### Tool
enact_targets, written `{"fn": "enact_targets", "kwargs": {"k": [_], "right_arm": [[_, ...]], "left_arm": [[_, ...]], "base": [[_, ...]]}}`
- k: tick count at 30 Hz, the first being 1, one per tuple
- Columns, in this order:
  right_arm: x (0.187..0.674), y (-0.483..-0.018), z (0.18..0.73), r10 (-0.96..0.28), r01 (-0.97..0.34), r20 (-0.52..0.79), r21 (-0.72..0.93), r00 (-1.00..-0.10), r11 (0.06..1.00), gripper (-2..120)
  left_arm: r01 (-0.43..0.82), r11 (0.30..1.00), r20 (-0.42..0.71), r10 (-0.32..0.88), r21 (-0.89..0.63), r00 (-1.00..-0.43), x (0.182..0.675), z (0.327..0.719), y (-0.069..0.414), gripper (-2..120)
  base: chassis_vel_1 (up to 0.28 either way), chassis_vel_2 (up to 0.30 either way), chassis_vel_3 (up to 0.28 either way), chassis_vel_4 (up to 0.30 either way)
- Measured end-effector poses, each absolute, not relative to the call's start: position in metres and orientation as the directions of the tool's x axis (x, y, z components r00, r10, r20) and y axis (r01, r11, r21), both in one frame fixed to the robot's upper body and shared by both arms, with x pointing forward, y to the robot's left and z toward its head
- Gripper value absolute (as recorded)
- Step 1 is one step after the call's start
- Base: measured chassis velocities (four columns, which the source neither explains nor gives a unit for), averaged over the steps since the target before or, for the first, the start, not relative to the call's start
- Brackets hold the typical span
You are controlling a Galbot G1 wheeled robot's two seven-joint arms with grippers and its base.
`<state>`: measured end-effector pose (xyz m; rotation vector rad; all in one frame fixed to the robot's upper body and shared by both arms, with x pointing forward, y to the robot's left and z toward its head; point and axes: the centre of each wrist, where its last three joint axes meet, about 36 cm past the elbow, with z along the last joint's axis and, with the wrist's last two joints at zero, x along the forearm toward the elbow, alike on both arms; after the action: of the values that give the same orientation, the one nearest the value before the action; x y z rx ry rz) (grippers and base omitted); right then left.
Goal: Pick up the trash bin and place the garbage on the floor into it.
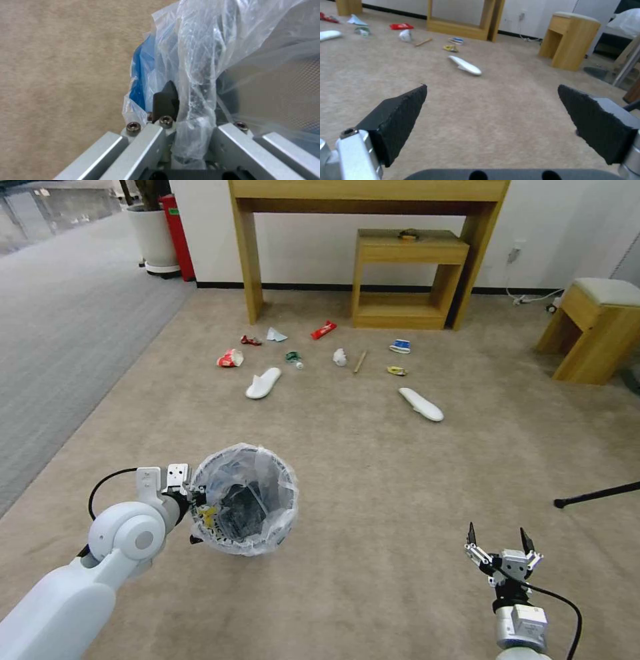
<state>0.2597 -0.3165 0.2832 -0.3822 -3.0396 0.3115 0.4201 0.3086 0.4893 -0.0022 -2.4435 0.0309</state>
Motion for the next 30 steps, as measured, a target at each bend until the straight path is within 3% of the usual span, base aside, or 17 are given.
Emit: {"fn": "enact_targets", "kwargs": {"k": [30], "right_arm": [[0.2615,-0.3164,0.2824,0.246,0.235,0.029,-0.209,-0.969,0.949,100]], "left_arm": [[-0.020,1.000,0.639,-0.009,-0.011,-0.770,0.4186,0.4850,0.3118,0]], "base": [[0.165,0.165,-0.165,-0.168]]}}
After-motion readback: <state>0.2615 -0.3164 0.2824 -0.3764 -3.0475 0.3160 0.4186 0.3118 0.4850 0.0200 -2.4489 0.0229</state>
